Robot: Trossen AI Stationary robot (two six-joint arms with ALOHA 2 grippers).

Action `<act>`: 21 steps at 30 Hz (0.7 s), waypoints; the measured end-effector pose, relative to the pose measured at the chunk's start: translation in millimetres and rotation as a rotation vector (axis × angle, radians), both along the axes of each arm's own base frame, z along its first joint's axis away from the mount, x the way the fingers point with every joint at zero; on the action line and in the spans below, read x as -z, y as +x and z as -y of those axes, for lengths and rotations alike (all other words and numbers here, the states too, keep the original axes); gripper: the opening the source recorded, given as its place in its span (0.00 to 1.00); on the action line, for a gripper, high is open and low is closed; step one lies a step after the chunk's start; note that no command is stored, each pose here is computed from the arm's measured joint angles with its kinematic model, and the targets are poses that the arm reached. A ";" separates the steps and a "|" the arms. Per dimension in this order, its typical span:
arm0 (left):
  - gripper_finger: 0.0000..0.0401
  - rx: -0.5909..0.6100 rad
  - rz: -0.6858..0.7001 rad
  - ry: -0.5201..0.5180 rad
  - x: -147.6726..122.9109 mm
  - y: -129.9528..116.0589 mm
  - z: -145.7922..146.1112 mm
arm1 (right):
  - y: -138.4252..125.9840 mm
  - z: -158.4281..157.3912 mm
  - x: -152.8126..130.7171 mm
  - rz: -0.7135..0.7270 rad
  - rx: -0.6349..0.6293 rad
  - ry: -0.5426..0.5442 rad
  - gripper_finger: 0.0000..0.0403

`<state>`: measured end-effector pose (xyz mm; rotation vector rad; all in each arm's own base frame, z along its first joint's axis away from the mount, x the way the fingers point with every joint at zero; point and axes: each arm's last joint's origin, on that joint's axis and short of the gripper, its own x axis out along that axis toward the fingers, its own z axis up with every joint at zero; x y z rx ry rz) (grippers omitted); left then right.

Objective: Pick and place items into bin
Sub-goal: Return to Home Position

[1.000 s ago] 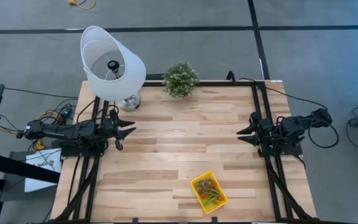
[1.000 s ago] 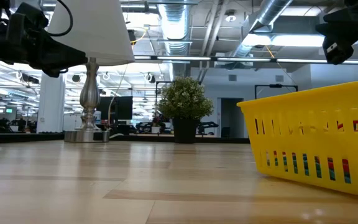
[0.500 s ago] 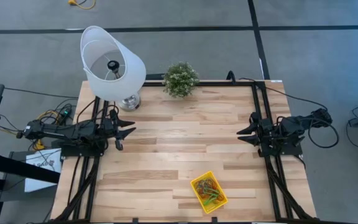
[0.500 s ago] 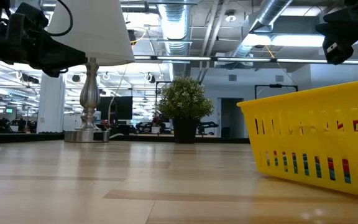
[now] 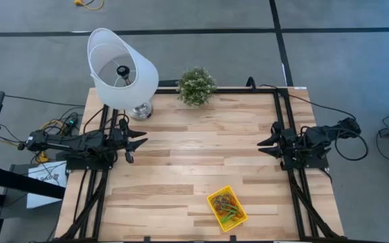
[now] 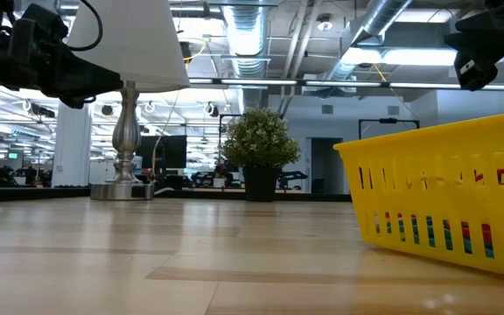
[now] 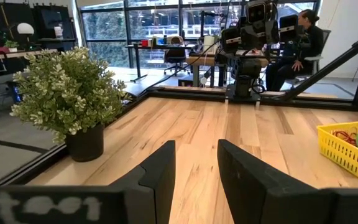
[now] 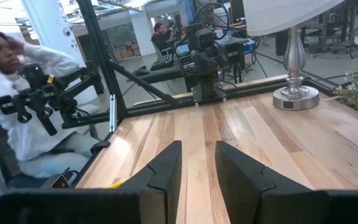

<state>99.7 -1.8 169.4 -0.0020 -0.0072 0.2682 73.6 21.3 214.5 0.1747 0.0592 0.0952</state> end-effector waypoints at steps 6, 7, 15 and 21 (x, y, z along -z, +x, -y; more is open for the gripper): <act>0.27 0.000 0.002 -0.008 0.0 0.0 0.0 | 0.0 0.0 0.0 0.000 0.000 0.000 0.23; 0.27 0.000 0.002 -0.008 0.0 0.0 0.0 | 0.0 0.0 0.0 0.000 0.000 0.000 0.23; 0.27 0.000 0.002 -0.009 0.1 0.0 0.0 | 0.0 0.0 0.0 0.000 0.000 0.000 0.23; 0.27 0.000 0.002 -0.010 0.1 0.0 0.0 | 0.0 0.0 0.0 0.000 0.000 0.000 0.23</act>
